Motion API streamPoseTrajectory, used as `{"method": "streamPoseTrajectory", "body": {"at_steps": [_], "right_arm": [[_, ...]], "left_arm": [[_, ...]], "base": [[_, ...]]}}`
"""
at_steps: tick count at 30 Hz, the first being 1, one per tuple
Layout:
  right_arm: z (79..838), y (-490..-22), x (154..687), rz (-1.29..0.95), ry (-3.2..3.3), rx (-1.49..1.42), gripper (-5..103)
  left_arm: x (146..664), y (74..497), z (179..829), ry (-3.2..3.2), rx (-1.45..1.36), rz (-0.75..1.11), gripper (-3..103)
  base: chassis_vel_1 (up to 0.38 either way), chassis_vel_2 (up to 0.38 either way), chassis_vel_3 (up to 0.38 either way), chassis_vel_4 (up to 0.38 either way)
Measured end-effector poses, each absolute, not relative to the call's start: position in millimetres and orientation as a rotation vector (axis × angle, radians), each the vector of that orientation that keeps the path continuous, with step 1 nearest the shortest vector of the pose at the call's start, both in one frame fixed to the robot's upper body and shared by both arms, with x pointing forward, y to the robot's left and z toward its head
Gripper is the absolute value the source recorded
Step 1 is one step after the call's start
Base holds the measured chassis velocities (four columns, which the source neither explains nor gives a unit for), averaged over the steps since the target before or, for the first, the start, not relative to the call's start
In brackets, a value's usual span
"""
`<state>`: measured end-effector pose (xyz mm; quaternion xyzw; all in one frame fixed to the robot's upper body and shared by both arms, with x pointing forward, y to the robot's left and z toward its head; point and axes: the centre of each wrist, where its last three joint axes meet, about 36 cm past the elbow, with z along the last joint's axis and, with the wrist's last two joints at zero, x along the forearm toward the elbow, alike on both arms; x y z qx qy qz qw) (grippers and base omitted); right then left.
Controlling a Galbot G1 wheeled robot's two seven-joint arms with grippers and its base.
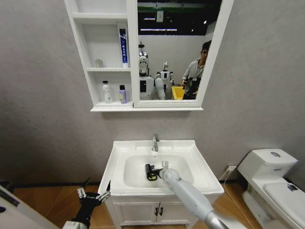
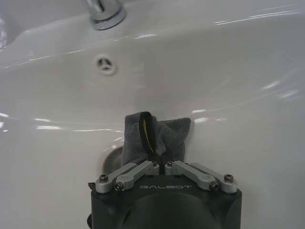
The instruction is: Move facial cleanser and shampoo from washbasin to cabinet, then wipe washbasin with towel.
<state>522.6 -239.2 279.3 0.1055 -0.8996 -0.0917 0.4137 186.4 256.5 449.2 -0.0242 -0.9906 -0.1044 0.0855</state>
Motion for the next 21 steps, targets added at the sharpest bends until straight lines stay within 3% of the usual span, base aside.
{"method": "streamPoseTrajectory", "body": {"at_steps": [5,12,21], "right_arm": [[304.8,-294.1,504.6,-0.209,-2.344,0.232,0],[361.9,-335.3,486.5,-0.063,-2.613,0.220,0],[350.3,-379.9,498.2,0.028,-2.763,0.102,0]], "left_arm": [[186.4,256.5,449.2,-2.953,-0.072,-0.311,100],[186.4,256.5,449.2,-2.953,-0.072,-0.311,100],[186.4,256.5,449.2,-2.953,-0.072,-0.311,100]], "base": [[0.000,0.000,0.000,0.000],[0.000,0.000,0.000,0.000],[0.000,0.000,0.000,0.000]]}}
